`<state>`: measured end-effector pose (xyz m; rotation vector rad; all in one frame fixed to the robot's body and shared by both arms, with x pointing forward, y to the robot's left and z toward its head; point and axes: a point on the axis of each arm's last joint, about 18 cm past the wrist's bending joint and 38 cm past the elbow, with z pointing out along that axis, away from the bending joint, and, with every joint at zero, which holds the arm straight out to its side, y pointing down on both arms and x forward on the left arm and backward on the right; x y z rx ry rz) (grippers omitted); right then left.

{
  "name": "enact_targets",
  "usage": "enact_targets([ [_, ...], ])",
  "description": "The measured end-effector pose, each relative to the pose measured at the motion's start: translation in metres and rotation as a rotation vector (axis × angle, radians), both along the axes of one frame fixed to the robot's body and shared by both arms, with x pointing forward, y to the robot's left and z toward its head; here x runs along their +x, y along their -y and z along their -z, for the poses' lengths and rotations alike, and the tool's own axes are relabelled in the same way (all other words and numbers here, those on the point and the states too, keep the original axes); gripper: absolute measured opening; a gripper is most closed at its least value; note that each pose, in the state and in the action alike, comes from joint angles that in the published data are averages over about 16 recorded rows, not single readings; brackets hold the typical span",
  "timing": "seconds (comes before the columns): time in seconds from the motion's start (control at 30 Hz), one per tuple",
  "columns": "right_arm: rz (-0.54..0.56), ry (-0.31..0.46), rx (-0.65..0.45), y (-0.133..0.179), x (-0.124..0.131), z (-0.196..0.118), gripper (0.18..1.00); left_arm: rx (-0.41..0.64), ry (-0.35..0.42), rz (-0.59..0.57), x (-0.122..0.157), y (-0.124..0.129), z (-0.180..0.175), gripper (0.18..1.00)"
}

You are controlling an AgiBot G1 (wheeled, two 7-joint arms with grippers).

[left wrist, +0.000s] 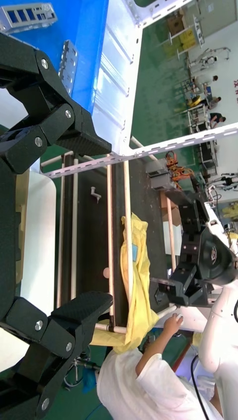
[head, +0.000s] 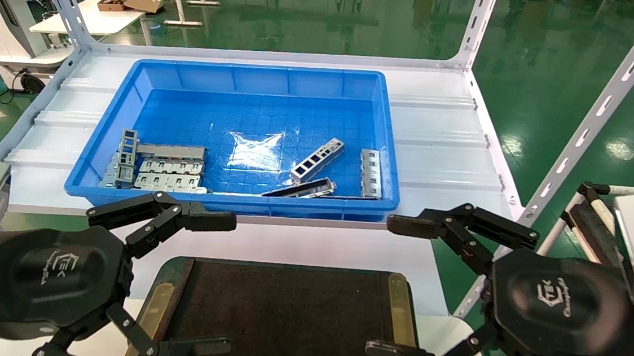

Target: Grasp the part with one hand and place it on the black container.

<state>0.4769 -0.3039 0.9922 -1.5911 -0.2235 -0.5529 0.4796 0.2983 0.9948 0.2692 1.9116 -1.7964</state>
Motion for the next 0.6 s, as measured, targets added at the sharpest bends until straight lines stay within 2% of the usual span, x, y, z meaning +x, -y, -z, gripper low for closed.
enact_targets([
  [0.3,0.000,0.000,0.000,0.000,0.000,0.000,1.001,-0.010,0.024,-0.063,0.018,0.009,-0.009,1.000],
  [0.6,0.000,0.000,0.000,0.000,0.000,0.000,1.001,-0.007,0.047,-0.186,0.059,0.030,-0.022,1.000],
])
